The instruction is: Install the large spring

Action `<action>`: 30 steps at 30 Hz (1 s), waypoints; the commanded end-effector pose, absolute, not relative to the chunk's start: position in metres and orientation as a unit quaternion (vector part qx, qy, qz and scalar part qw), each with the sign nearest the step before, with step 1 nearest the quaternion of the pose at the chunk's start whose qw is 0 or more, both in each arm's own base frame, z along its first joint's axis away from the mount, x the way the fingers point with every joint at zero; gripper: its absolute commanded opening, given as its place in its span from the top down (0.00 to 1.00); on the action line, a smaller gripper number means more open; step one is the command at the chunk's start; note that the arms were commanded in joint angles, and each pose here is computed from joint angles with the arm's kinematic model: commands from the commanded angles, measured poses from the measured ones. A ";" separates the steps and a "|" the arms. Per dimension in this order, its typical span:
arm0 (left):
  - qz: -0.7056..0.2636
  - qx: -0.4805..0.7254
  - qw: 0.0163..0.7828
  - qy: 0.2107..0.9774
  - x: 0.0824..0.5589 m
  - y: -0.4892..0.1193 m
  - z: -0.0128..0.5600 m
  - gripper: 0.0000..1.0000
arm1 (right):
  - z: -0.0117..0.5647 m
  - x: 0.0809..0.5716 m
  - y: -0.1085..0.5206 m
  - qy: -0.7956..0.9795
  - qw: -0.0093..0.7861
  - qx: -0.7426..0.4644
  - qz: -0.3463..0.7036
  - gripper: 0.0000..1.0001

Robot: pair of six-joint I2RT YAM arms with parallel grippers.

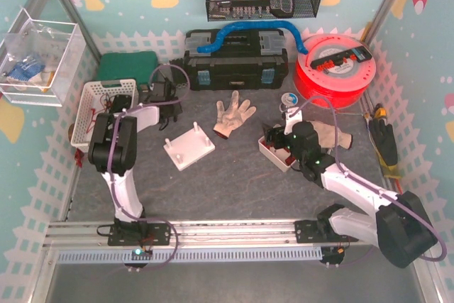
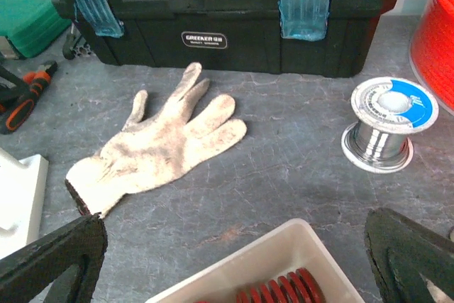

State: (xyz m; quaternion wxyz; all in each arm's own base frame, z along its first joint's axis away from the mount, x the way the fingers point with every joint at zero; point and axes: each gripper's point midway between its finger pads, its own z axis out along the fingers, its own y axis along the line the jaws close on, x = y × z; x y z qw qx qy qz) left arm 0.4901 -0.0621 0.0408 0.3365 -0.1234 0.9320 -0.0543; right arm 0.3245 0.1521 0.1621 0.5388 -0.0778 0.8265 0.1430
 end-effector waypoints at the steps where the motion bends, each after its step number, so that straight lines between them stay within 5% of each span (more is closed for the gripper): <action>1: -0.064 -0.132 0.386 0.911 0.503 -0.059 0.083 0.58 | 0.166 0.329 0.152 0.828 0.540 -0.075 0.133 0.02; 13: -0.159 -0.074 0.461 0.870 0.452 -0.121 0.172 0.31 | 0.161 0.332 0.147 0.840 0.526 -0.058 0.118 0.02; 17: -0.190 -0.013 0.485 0.854 0.421 -0.165 0.193 0.14 | 0.160 0.331 0.151 0.844 0.518 -0.063 0.126 0.03; 20: -0.204 0.024 0.487 0.849 0.395 -0.194 0.196 0.08 | 0.155 0.329 0.156 0.857 0.493 -0.075 0.131 0.12; 25: -0.224 0.064 0.483 0.844 0.361 -0.224 0.193 0.01 | 0.137 0.330 0.163 0.884 0.442 -0.099 0.118 0.41; 30: -0.217 0.091 0.495 0.836 0.345 -0.242 0.184 0.01 | 0.128 0.329 0.170 0.894 0.415 -0.122 0.118 0.48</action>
